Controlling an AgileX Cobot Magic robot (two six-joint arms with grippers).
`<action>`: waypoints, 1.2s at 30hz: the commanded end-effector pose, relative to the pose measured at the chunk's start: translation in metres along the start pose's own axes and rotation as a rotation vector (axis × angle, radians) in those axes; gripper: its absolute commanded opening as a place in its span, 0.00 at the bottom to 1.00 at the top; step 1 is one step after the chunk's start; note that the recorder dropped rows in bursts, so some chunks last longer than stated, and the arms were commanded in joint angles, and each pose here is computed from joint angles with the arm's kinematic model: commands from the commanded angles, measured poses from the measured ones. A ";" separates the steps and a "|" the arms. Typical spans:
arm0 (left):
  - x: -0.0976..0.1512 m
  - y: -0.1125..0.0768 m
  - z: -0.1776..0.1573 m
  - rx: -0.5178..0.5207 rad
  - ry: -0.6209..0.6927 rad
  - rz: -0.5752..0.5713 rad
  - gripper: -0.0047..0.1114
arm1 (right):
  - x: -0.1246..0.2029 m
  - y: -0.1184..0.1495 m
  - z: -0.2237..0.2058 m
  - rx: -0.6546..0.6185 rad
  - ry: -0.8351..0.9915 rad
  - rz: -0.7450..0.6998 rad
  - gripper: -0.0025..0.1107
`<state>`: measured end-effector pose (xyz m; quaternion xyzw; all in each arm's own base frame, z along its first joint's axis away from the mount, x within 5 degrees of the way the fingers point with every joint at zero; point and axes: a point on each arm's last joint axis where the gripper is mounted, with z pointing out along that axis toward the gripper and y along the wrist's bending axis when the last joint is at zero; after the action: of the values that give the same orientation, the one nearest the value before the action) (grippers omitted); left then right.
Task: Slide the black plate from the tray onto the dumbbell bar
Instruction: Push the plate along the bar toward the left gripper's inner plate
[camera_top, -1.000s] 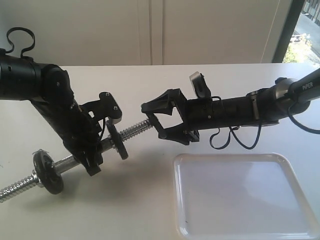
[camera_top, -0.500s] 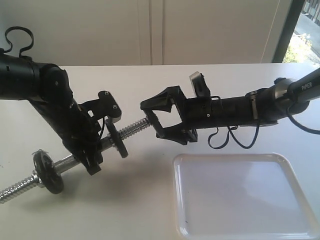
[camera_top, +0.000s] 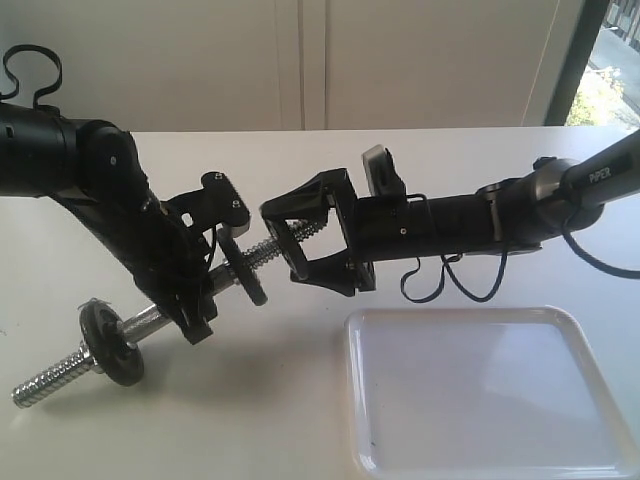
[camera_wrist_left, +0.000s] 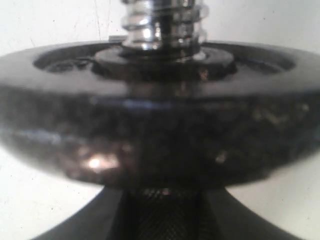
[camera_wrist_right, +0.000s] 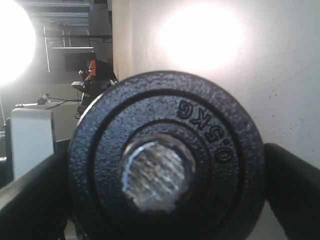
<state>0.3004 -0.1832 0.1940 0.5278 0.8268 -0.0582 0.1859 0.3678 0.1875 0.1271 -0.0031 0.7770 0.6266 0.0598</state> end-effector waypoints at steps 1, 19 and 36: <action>-0.015 0.004 -0.030 -0.069 -0.132 -0.022 0.04 | 0.005 0.014 0.008 -0.051 0.029 -0.050 0.02; -0.016 0.004 -0.030 -0.066 -0.134 -0.027 0.04 | 0.020 0.019 0.028 -0.047 0.106 -0.075 0.02; -0.015 0.004 -0.030 -0.065 -0.133 -0.026 0.04 | 0.022 0.018 0.029 -0.045 0.117 -0.142 0.77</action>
<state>0.2985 -0.1830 0.1948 0.5317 0.8255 -0.0619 0.1792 0.3525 0.2175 0.1246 -0.0568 0.7836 0.6155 0.0618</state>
